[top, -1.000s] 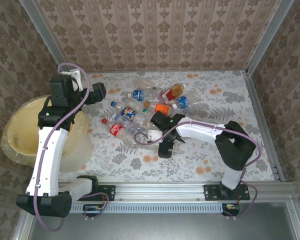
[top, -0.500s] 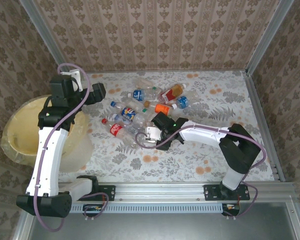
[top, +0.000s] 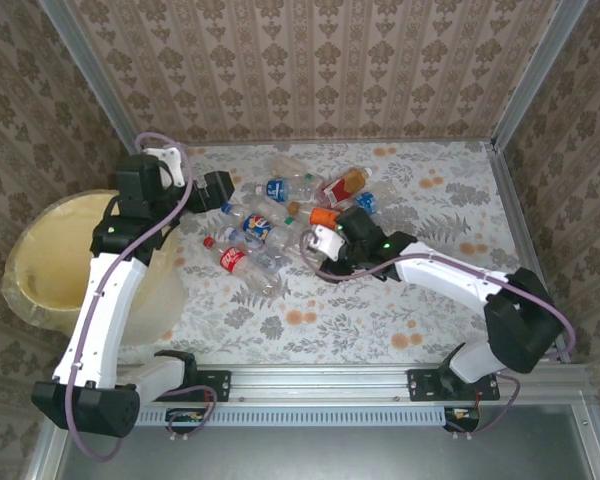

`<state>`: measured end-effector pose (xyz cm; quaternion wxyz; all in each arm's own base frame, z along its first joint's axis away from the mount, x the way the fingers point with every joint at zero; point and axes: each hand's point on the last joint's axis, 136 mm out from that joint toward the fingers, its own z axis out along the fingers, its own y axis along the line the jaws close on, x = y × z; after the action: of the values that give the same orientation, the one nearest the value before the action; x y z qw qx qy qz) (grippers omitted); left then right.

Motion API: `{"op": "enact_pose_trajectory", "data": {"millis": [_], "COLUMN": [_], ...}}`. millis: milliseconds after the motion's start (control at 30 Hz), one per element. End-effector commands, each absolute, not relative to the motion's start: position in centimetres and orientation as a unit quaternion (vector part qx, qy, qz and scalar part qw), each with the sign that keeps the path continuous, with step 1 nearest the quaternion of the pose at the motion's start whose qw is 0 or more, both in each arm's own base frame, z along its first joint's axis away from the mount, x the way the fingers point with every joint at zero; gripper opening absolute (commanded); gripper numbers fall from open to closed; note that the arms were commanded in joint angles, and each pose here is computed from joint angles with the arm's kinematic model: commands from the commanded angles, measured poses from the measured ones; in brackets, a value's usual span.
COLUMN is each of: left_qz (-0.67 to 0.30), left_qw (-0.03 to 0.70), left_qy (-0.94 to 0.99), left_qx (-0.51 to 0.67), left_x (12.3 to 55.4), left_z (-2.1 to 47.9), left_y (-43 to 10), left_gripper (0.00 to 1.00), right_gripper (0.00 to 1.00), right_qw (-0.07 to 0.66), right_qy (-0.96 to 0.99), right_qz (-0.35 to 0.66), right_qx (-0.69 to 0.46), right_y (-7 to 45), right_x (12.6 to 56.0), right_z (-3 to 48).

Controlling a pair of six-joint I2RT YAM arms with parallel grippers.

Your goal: Put the plastic bottles in the bin

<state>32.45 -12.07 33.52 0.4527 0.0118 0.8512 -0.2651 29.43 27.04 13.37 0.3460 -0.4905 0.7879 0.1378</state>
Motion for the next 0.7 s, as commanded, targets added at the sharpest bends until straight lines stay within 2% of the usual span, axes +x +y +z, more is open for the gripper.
{"op": "enact_pose_trajectory", "data": {"millis": [0, 100, 200, 333, 467, 667], "left_qz": [-0.333, -0.371, -0.418, -0.452, -0.449, -0.519], "left_qw": [0.445, 0.439, 0.436, 0.432, 0.452, 0.436], "left_qy": [0.831, 0.813, 0.773, 0.712, 0.669, 0.569], "left_qx": [0.023, 0.095, 0.193, 0.319, 0.383, 0.466], "left_x": [32.7, 32.1, 30.3, 27.4, 26.8, 24.2], "left_z": [34.2, 34.1, 35.0, 35.1, 35.1, 37.9], "left_y": [-14.8, -17.7, -20.8, -24.2, -25.7, -27.3], "left_gripper": [1.0, 1.0, 1.0, 1.0, 1.0, 1.0], "right_gripper": [0.52, 0.52, 0.52, 0.53, 0.53, 0.52], "right_qw": [0.431, 0.464, 0.485, 0.49, 0.488, 0.477], "right_qy": [0.767, 0.749, 0.72, 0.686, 0.642, 0.588], "right_qz": [0.239, 0.336, 0.389, 0.435, 0.481, 0.53], "right_qx": [-0.41, -0.333, -0.31, -0.317, -0.345, -0.382], "right_y": [28.0, 27.1, 26.7, 26.5, 27.0, 27.8], "right_x": [30.4, 31.1, 30.9, 29.6, 27.8, 25.5], "right_z": [18.7, 22.3, 25.4, 28.9, 32.5, 36.3]}}
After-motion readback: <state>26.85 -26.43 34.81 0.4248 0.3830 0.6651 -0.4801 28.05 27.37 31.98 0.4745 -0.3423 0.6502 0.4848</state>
